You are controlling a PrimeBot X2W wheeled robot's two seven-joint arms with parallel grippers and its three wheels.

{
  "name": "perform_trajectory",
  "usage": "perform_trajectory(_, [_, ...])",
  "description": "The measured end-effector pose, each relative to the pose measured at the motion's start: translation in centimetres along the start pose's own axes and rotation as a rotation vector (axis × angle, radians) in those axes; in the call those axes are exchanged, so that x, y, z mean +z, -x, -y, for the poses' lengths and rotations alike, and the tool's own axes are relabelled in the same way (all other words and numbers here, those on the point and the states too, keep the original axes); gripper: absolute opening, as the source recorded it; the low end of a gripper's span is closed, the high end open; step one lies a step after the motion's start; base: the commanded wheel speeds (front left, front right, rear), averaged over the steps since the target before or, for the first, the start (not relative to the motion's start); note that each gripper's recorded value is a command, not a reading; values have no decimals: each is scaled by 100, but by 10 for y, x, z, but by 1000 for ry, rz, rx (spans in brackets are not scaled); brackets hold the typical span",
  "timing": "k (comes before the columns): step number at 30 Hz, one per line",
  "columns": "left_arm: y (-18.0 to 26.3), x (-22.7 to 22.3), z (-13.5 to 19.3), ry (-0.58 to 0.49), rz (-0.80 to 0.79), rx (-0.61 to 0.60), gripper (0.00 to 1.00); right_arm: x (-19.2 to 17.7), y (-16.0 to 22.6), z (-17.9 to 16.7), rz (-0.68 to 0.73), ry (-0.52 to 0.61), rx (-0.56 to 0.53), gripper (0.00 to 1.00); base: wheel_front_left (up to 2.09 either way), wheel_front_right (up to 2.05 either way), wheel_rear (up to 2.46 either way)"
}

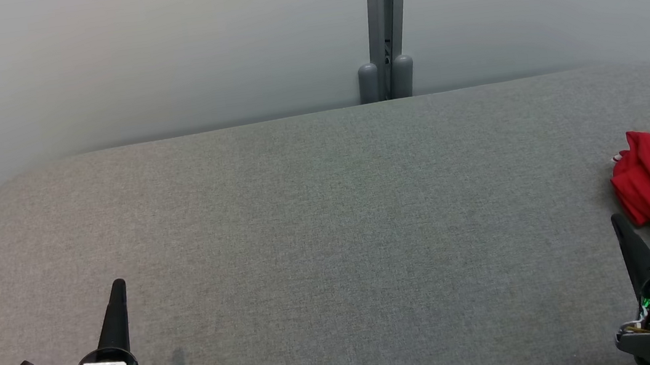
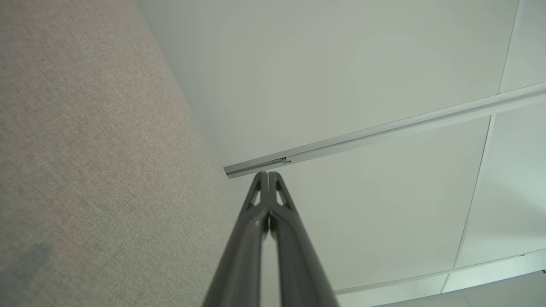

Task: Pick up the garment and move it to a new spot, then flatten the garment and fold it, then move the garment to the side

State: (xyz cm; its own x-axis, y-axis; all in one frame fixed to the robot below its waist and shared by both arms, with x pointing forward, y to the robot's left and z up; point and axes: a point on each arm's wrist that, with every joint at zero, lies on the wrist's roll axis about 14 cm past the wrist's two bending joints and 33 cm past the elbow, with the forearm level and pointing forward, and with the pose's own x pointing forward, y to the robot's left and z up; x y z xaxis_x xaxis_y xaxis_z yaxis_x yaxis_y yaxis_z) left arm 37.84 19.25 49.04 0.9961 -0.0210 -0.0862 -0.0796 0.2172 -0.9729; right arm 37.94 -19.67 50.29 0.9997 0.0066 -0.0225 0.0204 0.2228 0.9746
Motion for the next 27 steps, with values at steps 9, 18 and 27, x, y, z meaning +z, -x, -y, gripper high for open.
perform_trajectory(9, [-2,2,2,71,7,-15,0,1,-2,0,2,-72,2,0,0,0,0])
perform_trajectory(18, [-4,6,7,136,17,-41,0,1,-5,0,3,-139,6,0,0,0,0])
perform_trajectory(27, [-6,8,9,200,26,-59,0,2,-7,-1,8,-202,10,0,0,0,0])
